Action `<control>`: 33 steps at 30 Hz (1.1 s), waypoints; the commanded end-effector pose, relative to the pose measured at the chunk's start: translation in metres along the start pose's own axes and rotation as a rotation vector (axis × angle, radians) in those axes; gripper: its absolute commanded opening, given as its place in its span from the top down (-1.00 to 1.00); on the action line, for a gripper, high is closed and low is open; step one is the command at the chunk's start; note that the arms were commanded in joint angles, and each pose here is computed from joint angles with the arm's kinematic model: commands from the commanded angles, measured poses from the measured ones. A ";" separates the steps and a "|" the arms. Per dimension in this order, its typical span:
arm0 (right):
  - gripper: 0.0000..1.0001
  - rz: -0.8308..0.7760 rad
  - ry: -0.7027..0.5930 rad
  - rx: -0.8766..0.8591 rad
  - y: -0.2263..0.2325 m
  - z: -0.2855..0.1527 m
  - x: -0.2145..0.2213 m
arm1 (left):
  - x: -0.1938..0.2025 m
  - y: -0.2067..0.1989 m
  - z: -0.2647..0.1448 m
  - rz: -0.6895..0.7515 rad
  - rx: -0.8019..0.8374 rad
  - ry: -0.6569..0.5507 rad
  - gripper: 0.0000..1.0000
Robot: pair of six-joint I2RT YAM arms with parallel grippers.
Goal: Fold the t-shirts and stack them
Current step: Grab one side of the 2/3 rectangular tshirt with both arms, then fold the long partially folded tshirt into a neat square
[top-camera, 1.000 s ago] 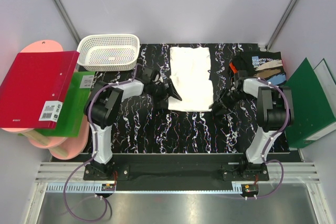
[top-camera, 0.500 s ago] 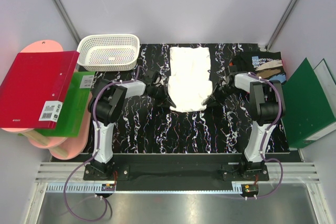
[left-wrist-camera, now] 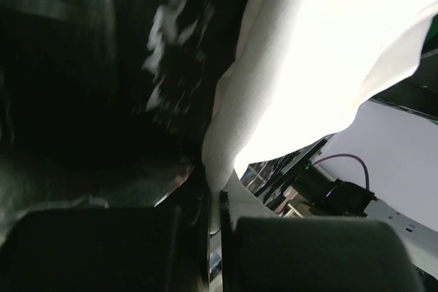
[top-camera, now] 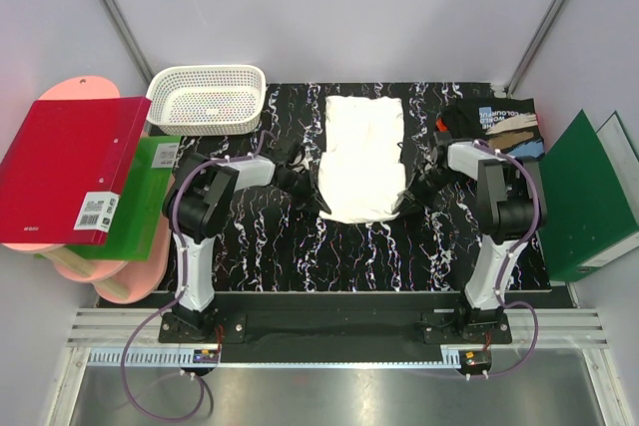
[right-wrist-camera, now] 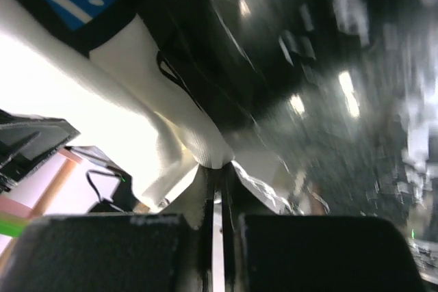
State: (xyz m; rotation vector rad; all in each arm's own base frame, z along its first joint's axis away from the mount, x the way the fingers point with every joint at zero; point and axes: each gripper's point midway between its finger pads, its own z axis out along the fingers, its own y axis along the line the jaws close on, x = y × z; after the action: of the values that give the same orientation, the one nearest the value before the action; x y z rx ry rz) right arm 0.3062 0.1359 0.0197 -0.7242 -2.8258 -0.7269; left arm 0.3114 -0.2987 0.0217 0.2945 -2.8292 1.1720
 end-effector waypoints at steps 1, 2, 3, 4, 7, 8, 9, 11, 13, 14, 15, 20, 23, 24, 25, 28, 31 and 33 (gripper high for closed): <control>1.00 -0.027 0.034 0.074 -0.023 -0.018 0.036 | 0.042 0.020 -0.018 -0.040 -0.076 0.065 1.00; 1.00 -0.032 0.034 0.074 -0.024 -0.019 0.040 | 0.047 0.019 -0.022 -0.041 -0.074 0.070 1.00; 1.00 -0.035 0.035 0.065 -0.025 -0.022 0.047 | 0.056 0.020 -0.025 -0.051 -0.077 0.086 1.00; 1.00 -0.039 0.038 0.054 -0.024 -0.025 0.050 | 0.062 0.010 -0.031 -0.027 -0.061 0.082 1.00; 1.00 -0.068 0.028 -0.007 -0.012 -0.040 0.060 | 0.074 -0.010 -0.045 -0.007 -0.024 0.086 1.00; 1.00 -0.080 0.024 -0.029 -0.007 -0.045 0.063 | 0.075 -0.017 -0.050 0.001 -0.015 0.079 1.00; 1.00 -0.100 -0.002 -0.054 0.002 -0.056 0.062 | 0.074 -0.031 -0.058 0.017 0.008 0.068 1.00; 1.00 -0.119 -0.020 -0.099 0.015 -0.068 0.063 | 0.073 -0.046 -0.065 0.033 0.023 0.063 1.00; 1.00 -0.149 -0.055 -0.144 0.033 -0.085 0.058 | 0.067 -0.068 -0.076 0.054 0.049 0.051 1.00; 1.00 -0.155 -0.064 -0.163 0.040 -0.090 0.057 | 0.064 -0.075 -0.079 0.060 0.055 0.045 1.00; 1.00 -0.175 -0.088 -0.183 0.051 -0.098 0.051 | 0.059 -0.091 -0.084 0.074 0.081 0.037 1.00; 1.00 -0.217 -0.172 -0.241 0.091 -0.124 0.018 | 0.040 -0.137 -0.094 0.096 0.178 0.042 1.00; 1.00 -0.232 -0.200 -0.250 0.108 -0.127 -0.005 | 0.028 -0.153 -0.093 0.081 0.221 0.068 1.00; 1.00 -0.224 -0.198 -0.240 0.109 -0.120 -0.016 | 0.020 -0.152 -0.089 0.064 0.221 0.067 1.00; 1.00 -0.229 -0.207 -0.238 0.113 -0.120 -0.023 | 0.014 -0.154 -0.089 0.063 0.226 0.061 1.00; 1.00 -0.228 -0.230 -0.241 0.124 -0.116 -0.050 | -0.014 -0.157 -0.089 0.022 0.249 0.037 1.00; 1.00 -0.222 -0.241 -0.248 0.136 -0.110 -0.075 | -0.047 -0.156 -0.090 -0.021 0.276 -0.004 1.00; 1.00 -0.218 -0.258 -0.259 0.143 -0.109 -0.092 | -0.073 -0.158 -0.097 -0.048 0.310 -0.042 1.00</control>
State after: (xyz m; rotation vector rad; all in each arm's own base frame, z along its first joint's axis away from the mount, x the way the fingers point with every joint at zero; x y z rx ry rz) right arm 0.4210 0.1585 0.1447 -0.5538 -3.0600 -1.0742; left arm 0.3681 -0.3400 0.1610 0.3223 -2.6884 1.4377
